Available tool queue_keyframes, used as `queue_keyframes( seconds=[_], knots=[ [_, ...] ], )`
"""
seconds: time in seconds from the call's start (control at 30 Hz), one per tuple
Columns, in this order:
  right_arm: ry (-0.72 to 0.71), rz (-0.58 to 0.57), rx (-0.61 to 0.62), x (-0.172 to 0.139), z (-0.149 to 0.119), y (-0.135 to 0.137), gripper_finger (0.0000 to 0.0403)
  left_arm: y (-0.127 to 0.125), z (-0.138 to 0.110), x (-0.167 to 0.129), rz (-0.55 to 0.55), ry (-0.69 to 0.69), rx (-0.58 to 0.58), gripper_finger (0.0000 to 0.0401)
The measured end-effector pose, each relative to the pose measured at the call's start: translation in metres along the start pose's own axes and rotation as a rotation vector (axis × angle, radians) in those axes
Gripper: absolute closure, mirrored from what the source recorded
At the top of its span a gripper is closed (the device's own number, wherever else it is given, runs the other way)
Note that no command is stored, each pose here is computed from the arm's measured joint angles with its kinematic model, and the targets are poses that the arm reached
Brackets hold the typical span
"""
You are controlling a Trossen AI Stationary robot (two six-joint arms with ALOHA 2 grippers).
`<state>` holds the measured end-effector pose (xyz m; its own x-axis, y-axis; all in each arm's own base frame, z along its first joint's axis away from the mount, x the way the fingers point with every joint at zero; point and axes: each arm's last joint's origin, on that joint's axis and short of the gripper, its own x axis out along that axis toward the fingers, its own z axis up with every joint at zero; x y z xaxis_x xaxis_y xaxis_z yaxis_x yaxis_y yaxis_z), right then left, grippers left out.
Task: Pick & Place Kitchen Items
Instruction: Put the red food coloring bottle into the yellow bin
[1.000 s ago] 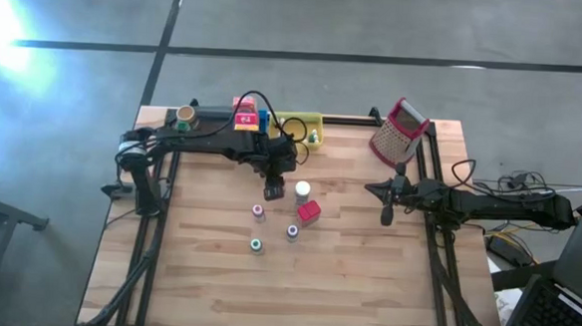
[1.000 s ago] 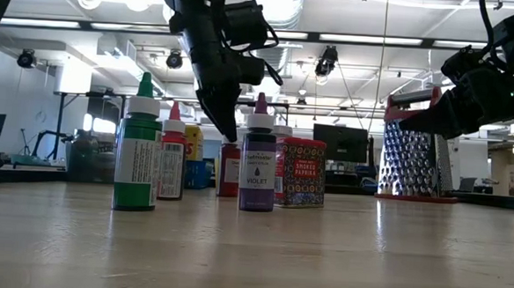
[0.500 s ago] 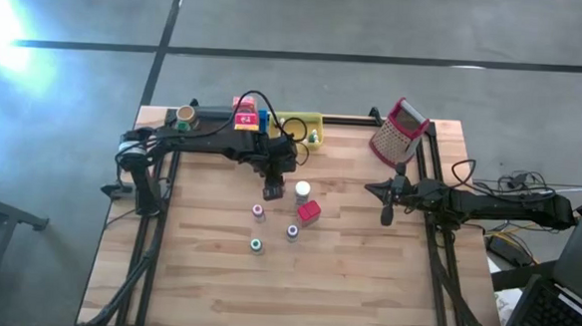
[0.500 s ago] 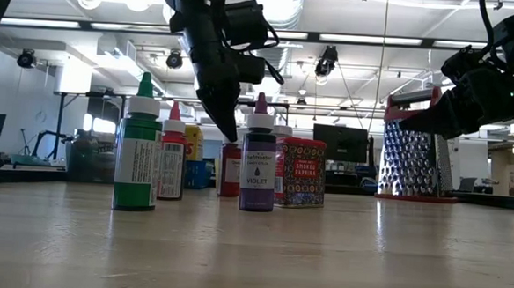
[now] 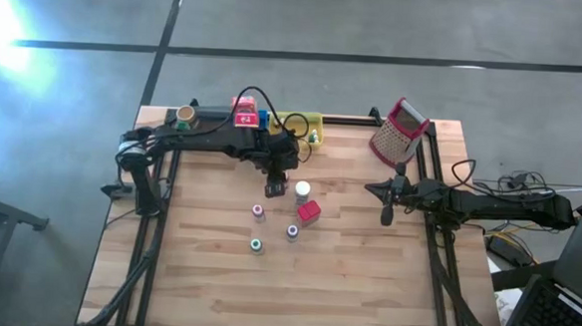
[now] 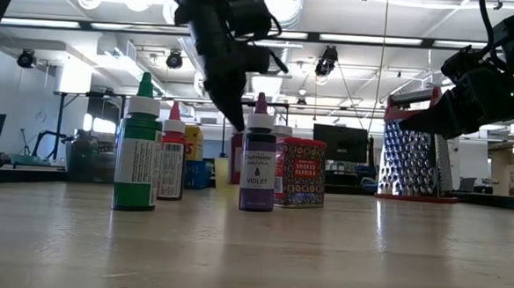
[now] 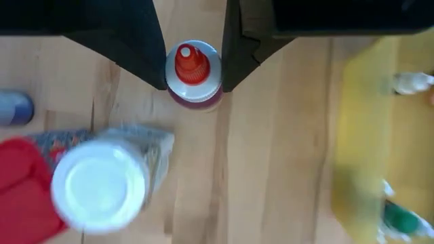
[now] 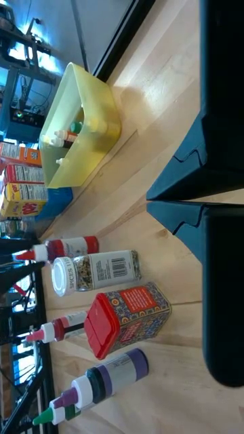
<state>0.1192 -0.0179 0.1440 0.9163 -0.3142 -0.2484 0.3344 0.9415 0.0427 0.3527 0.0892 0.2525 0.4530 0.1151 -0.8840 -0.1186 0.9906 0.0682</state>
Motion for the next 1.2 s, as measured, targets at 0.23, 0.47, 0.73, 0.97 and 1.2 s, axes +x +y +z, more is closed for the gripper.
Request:
queue_keyframes(
  seconds=[0.23, 0.47, 0.73, 0.97, 1.2],
  knots=[
    [0.000, 0.000, 0.000, 0.000, 0.000, 0.000, 0.0394, 0.009, 0.023, -0.028, 0.050, -0.084, 0.000, 0.0281],
    [0.000, 0.000, 0.000, 0.000, 0.000, 0.000, 0.0394, 0.032, 0.038, -0.053, 0.146, -0.155, -0.025, 0.0281],
    [0.000, 0.000, 0.000, 0.000, 0.000, 0.000, 0.0394, 0.071, 0.041, -0.074, 0.215, -0.208, -0.101, 0.0281],
    [0.000, 0.000, 0.000, 0.000, 0.000, 0.000, 0.0394, 0.112, 0.041, -0.081, 0.289, -0.232, -0.136, 0.0281],
    [0.000, 0.000, 0.000, 0.000, 0.000, 0.000, 0.0394, 0.163, 0.046, -0.051, 0.309, -0.108, -0.175, 0.0281]
  ],
)
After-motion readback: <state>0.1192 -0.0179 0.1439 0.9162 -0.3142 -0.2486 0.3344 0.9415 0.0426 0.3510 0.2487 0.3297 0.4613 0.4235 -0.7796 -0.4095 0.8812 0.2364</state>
